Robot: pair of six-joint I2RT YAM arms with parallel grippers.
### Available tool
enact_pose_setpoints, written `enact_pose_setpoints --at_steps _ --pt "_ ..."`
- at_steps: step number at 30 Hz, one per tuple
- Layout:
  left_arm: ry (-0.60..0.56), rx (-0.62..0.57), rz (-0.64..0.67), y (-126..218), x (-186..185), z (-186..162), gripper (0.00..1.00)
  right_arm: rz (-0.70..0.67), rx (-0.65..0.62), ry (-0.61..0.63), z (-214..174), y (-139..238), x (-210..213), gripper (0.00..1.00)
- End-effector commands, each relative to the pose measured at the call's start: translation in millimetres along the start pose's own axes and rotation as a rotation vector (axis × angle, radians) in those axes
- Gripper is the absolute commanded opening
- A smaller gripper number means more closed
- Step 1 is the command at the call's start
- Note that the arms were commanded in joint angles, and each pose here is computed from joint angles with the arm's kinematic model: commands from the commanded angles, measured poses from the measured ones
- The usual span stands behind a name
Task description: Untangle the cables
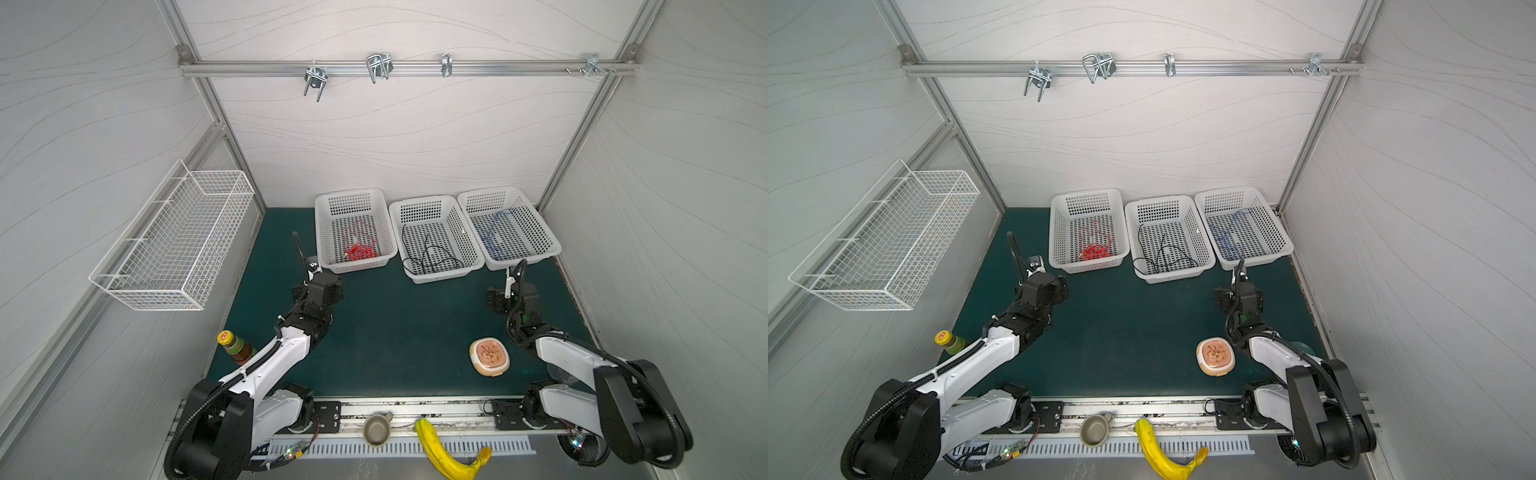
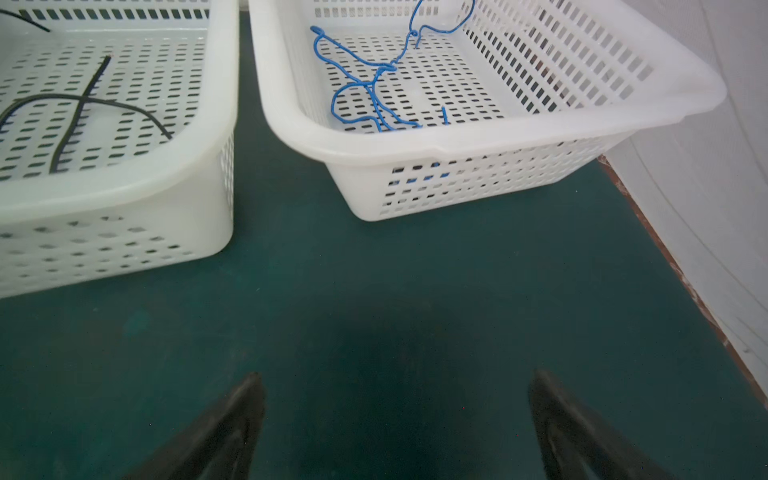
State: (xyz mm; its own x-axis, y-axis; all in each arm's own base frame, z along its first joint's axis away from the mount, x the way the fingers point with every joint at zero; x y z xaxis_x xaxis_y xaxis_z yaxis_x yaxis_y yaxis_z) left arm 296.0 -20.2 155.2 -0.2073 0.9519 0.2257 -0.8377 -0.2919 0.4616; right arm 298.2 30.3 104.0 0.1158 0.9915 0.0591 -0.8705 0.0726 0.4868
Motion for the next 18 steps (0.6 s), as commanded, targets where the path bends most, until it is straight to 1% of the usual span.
enact_pose_setpoints --at_steps 1,6,9,11,12,13,15,18 --pt "0.026 -0.087 -0.016 3 0 19 0.91 0.134 -0.14 0.014 33 -5 16 0.99" --pt "0.033 -0.113 -0.036 6 0 20 0.91 0.169 -0.167 0.017 40 -22 18 0.99" --pt "0.03 -0.122 -0.036 8 2 19 0.91 0.189 -0.156 -0.026 29 -39 15 0.99" --pt "0.027 -0.126 -0.031 8 3 20 0.91 0.2 -0.157 -0.005 24 -49 19 0.99" --pt "0.026 -0.127 -0.031 8 4 19 0.91 0.197 -0.148 0.02 24 -51 22 0.99" --pt "0.027 -0.138 -0.029 8 5 20 0.91 0.189 -0.113 0.028 23 -52 25 0.99" --pt "0.036 -0.161 -0.014 7 9 21 0.91 0.157 -0.102 0.001 25 -56 20 0.99" --pt "0.047 -0.187 0.02 3 18 21 0.91 0.155 -0.096 -0.001 25 -57 19 0.99"
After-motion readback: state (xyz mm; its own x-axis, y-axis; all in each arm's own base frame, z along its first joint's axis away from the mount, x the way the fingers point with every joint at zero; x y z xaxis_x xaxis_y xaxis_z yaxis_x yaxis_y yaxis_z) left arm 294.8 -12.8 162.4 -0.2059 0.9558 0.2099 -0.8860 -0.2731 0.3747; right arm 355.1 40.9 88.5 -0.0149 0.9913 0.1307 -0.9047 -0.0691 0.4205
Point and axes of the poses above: each gripper's point midway between its finger pads, its own y axis back along the fingers, its own x axis along the line the jaws close on, z = x × y, the point moved 4 cm from there along y, back along the fingers, and after that the axes turned 11 degrees about -y, right-handed, at the moved point
